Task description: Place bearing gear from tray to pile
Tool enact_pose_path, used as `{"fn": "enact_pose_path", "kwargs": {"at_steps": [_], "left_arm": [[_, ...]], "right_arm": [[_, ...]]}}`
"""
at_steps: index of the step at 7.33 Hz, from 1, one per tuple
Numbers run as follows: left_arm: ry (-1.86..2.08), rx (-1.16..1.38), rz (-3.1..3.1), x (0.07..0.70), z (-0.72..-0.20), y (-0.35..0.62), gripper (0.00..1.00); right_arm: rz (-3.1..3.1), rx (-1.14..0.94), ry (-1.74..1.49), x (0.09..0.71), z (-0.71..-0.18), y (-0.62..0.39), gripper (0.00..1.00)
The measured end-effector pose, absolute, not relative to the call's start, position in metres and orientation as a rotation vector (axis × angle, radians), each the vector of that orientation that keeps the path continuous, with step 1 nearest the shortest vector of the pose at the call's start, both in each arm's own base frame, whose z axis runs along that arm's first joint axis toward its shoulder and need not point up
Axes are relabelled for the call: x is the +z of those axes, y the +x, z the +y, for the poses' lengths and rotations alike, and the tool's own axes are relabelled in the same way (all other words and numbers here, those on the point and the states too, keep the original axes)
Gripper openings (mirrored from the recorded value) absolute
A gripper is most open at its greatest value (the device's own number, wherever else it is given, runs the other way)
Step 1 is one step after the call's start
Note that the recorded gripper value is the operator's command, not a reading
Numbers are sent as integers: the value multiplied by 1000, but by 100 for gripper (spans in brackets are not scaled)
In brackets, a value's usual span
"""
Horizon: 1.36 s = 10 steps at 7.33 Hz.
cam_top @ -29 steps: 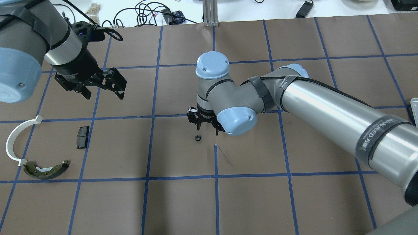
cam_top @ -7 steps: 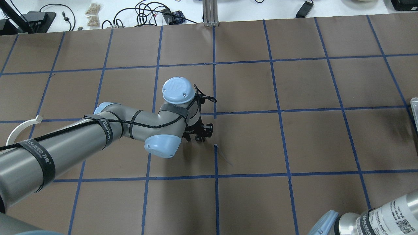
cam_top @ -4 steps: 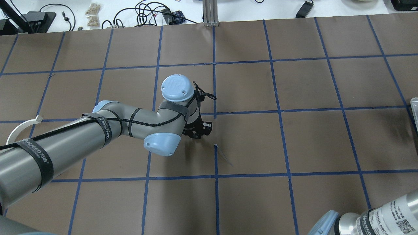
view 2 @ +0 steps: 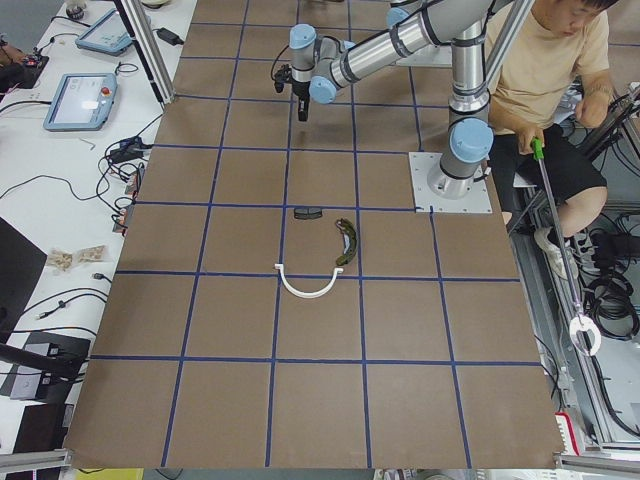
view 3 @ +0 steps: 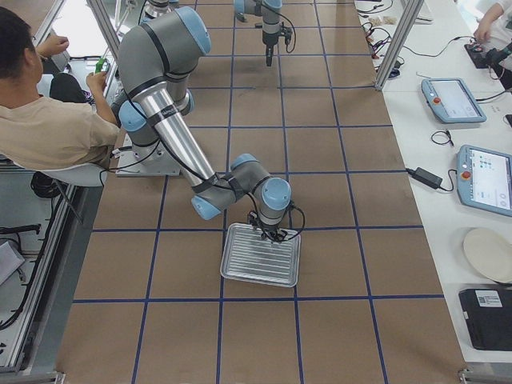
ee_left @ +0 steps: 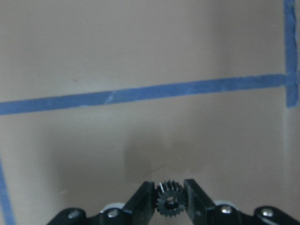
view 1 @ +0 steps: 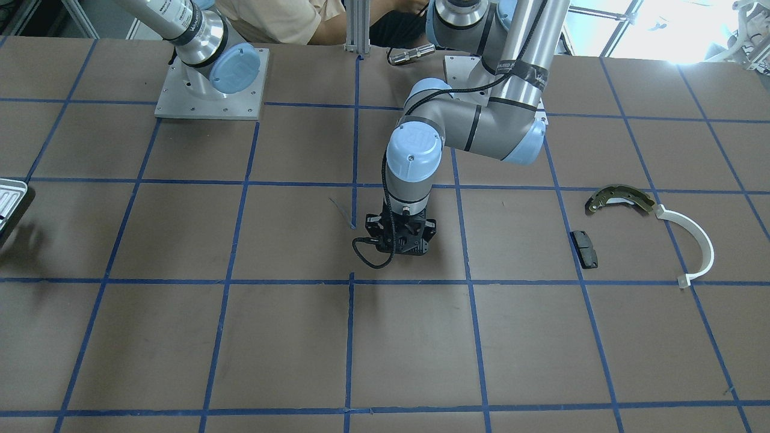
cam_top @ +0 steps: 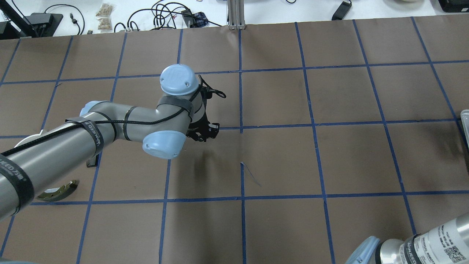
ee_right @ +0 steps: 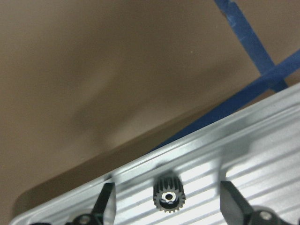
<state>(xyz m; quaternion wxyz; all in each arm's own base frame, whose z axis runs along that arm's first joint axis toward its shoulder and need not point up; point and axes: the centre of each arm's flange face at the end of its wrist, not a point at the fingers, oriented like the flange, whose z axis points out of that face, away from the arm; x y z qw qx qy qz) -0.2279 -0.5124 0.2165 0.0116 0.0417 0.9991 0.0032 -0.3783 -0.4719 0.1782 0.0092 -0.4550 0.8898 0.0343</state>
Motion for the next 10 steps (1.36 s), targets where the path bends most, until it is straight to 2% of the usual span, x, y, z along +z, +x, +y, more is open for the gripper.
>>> {"fn": "enact_pose_path", "kwargs": {"at_steps": [1, 3, 5, 7, 8, 10], "left_arm": [[135, 35, 3112, 236, -532, -185, 0], [232, 108, 3086, 269, -557, -92, 0], [294, 148, 3068, 276, -561, -20, 0], [300, 175, 3080, 271, -558, 47, 0], [304, 184, 3087, 269, -554, 76, 0], [287, 213, 3118, 259, -535, 146, 0]], "right_arm": [[2794, 109, -1391, 179, -472, -378, 14], [2813, 112, -1342, 180, -471, -377, 0], [2832, 104, -1335, 191, -472, -375, 0], [2896, 40, -1276, 241, -476, -350, 0], [2915, 26, -1213, 265, -482, -309, 0], [2973, 20, -1042, 287, -496, -168, 0]]}}
